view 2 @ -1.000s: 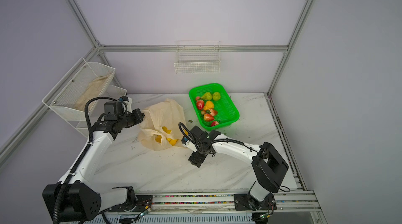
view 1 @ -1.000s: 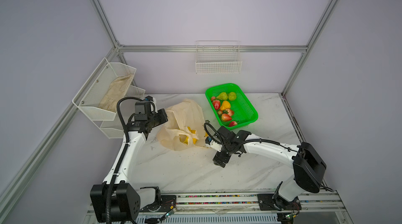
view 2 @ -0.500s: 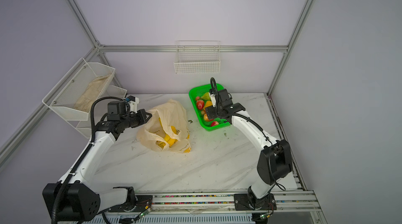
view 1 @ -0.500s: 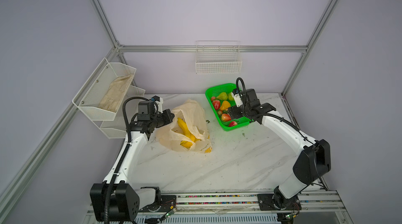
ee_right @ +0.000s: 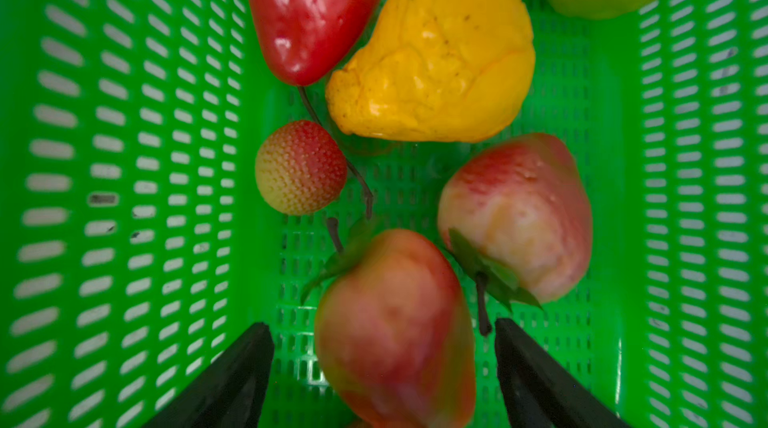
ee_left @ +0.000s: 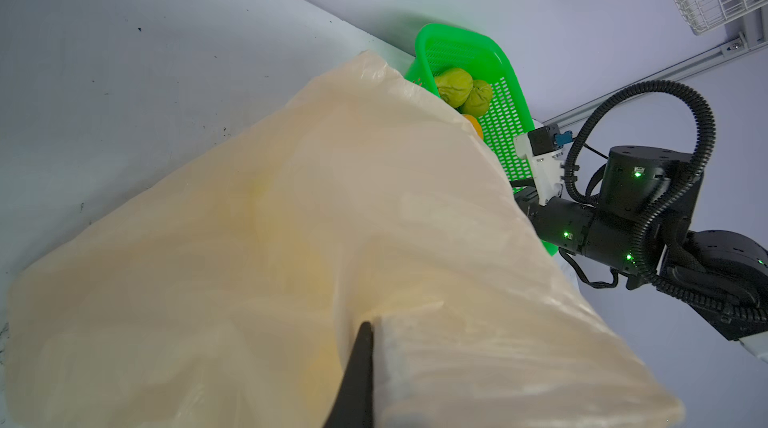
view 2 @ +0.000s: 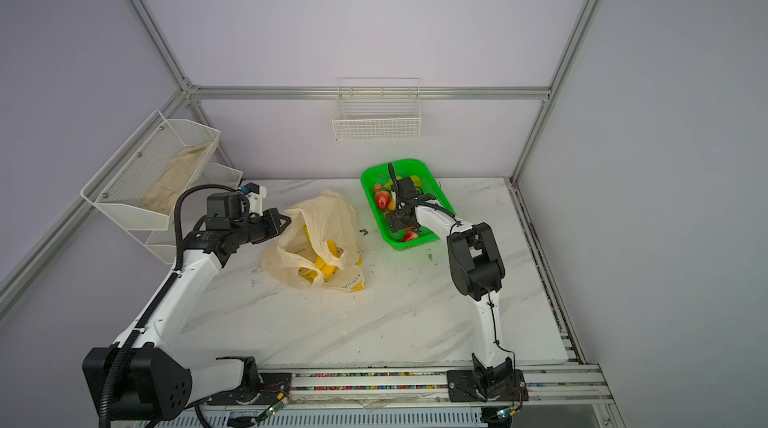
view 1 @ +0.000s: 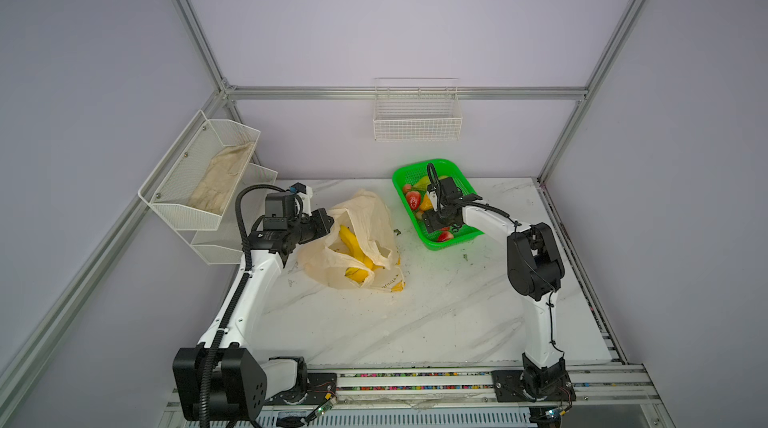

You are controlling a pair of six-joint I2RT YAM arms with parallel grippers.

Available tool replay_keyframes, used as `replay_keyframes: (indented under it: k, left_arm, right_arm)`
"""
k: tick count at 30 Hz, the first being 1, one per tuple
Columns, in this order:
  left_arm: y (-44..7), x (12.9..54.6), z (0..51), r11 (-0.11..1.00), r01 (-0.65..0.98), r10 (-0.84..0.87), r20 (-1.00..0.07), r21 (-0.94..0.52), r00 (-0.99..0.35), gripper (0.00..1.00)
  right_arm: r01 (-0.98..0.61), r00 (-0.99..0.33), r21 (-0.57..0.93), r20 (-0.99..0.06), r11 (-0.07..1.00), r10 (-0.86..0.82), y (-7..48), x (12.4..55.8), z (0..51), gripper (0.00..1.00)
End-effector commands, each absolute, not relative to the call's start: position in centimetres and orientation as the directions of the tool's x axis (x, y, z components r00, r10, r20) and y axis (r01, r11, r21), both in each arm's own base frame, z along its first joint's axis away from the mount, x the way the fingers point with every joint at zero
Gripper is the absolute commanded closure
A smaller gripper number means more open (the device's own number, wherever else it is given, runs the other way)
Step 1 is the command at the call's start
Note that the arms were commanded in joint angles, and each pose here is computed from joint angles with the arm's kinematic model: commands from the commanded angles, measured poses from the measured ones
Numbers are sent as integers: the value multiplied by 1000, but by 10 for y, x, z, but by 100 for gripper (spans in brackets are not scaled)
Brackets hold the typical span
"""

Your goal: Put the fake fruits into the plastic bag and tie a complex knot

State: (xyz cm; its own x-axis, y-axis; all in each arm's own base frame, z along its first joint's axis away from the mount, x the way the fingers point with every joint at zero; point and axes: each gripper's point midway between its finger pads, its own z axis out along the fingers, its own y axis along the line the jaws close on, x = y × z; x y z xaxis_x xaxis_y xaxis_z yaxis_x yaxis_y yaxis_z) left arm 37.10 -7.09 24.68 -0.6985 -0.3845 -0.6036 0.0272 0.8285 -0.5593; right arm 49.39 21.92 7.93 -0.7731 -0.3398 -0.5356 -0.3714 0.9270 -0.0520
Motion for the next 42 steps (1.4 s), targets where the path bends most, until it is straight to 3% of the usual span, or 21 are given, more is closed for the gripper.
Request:
replay_keyframes:
  k: [1,5,15,28,33,42]
  left_arm:
    - [-75,372,242,826,46,-376,-609,-562,-698,100]
    - [-74,372,241,828,44,-375,-610,-559,-698,100]
    - [-73,373,241,833,40,-374,-616,-551,-693,100]
    - [-71,372,244,837,42,-373,-625,-545,-686,100]
    - [-72,372,244,835,43,-374,-622,-549,-688,100]
    - [-76,369,249,823,59,-377,-620,-566,-688,100]
  right_arm:
    - [-389,-772,-17,-539,921,-336,227,496,82,21]
    - [-388,-788,-20,-512,922,-342,224,494,67,27]
    - [-379,-804,-24,-486,925,-342,219,497,54,25]
    - [-394,-818,-21,-448,919,-361,218,491,45,41]
    - [-398,-778,-20,-522,917,-348,222,502,81,44]
    - [-412,-651,35,-710,910,-268,229,499,191,46]
